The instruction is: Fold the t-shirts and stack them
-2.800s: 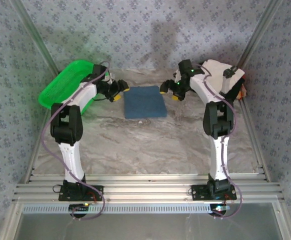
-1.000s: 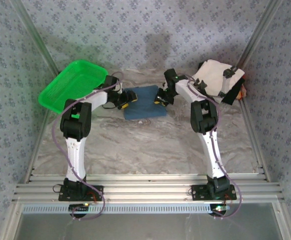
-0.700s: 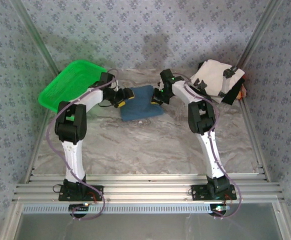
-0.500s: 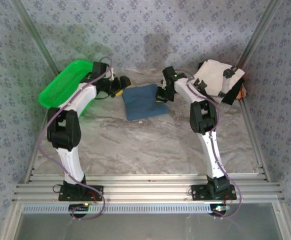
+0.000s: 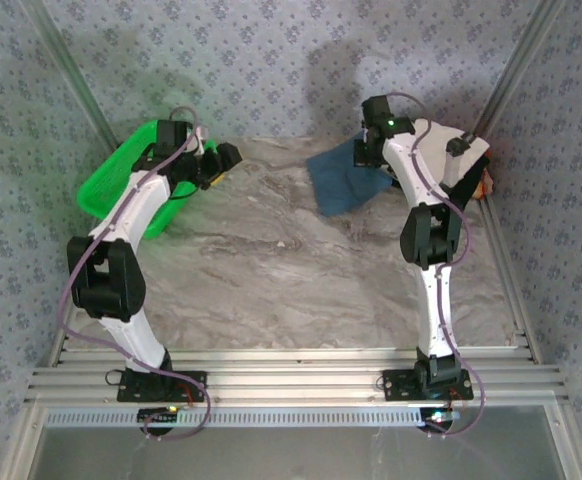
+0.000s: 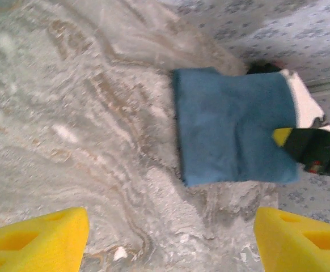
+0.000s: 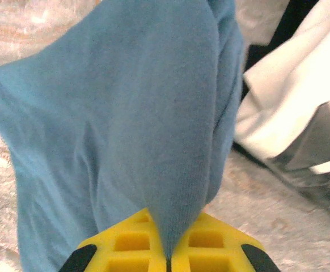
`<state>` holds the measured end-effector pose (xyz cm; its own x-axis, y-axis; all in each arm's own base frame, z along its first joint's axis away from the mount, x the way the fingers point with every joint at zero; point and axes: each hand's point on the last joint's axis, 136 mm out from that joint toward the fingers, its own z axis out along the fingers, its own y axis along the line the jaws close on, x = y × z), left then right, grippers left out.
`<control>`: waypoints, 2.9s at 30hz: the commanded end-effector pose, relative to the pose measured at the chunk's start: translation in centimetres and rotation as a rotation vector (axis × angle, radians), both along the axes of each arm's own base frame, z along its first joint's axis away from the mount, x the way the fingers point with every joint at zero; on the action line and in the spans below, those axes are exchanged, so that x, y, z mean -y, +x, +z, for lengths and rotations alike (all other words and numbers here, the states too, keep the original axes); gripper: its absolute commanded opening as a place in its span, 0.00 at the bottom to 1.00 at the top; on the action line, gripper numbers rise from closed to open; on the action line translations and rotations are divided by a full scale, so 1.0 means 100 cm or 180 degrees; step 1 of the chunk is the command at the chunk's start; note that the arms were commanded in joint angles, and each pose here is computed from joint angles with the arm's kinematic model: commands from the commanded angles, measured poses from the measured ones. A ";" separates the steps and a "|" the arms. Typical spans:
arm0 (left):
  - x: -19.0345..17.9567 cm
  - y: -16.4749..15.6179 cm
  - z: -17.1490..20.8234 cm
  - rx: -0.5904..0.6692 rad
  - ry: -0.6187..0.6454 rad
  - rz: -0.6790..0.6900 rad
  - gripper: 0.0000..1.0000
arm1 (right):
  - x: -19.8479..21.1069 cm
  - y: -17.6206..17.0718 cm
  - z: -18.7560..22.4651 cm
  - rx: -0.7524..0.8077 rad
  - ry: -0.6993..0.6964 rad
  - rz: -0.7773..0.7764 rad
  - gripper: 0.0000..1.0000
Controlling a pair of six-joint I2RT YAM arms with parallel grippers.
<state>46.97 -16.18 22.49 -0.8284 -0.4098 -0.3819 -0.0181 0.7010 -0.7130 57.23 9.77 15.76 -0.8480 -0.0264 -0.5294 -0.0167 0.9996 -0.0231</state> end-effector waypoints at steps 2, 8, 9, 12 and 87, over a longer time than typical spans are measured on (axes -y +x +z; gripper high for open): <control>-0.009 -0.007 0.004 0.0009 0.0016 0.0083 0.76 | 0.023 0.009 0.038 0.0278 -0.0337 0.0036 0.00; -0.017 -0.009 -0.005 -0.0043 0.0041 0.0131 0.76 | 0.038 0.027 0.063 0.0603 -0.0300 -0.0080 0.00; -0.018 -0.009 -0.006 -0.0051 0.0045 0.0136 0.76 | 0.041 0.031 0.068 0.0663 -0.0288 -0.0097 0.00; -0.020 -0.011 -0.008 -0.0062 0.0053 0.0146 0.76 | 0.051 0.036 0.078 0.0760 -0.0263 -0.0182 0.00; -0.139 -0.110 0.015 0.0938 0.1466 0.1203 0.96 | 0.139 -0.241 -0.028 0.0618 0.1011 -0.1084 1.00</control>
